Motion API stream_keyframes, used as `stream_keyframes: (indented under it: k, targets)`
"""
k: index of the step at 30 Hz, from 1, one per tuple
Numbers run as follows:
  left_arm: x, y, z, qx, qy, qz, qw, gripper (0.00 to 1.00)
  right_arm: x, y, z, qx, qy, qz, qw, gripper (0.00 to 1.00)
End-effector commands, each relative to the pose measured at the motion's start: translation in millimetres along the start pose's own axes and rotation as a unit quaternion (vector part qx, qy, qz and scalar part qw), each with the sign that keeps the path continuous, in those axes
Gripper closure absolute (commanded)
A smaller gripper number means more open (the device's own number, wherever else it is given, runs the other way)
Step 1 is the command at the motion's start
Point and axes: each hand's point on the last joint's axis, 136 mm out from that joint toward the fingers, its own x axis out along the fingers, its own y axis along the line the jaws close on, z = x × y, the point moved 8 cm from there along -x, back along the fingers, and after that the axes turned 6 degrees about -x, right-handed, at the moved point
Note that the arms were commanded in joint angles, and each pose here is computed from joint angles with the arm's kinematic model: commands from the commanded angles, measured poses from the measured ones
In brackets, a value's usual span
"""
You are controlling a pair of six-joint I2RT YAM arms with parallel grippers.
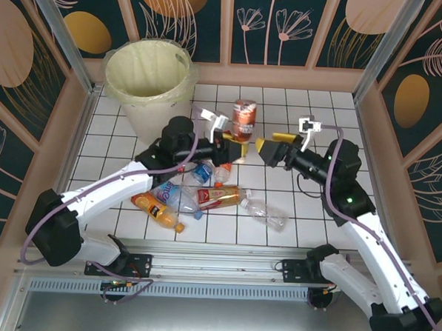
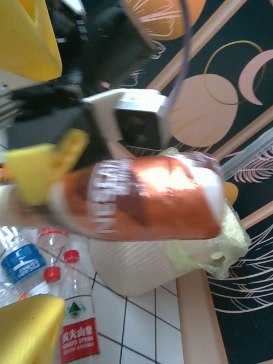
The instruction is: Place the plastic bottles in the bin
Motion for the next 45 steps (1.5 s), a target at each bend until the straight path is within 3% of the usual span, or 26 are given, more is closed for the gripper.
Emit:
stream_keyframes:
  k: [1,11,17,24,35,40,45]
  targets:
    - [-18,1,29,0.036,-0.016,0.056,0.998,0.61,-13,-1,-15,-0.03,0.045,-0.024,0.998,0.03]
    - [-73,27,108,0.081,-0.08,0.237,0.965,0.6,-23,-27,-67,0.017,0.128,-0.099,0.987,0.01]
    - [-107,66,150,0.074,-0.105,0.344,0.93,0.6,-21,-43,-87,0.031,0.167,-0.149,0.974,0.01]
    - [-137,118,183,0.041,-0.112,0.422,0.899,0.58,-16,-55,-100,0.036,0.205,-0.187,0.96,0.01]
    - [-135,188,192,-0.002,-0.062,0.508,0.859,0.56,-6,-71,-119,0.047,0.264,-0.233,0.935,0.01]
    - [-131,207,189,-0.018,-0.035,0.523,0.851,0.52,-1,-81,-129,0.045,0.301,-0.274,0.912,0.01]
    - [-130,208,186,-0.024,-0.031,0.522,0.852,0.5,11,-77,-143,0.035,0.343,-0.26,0.902,0.01]
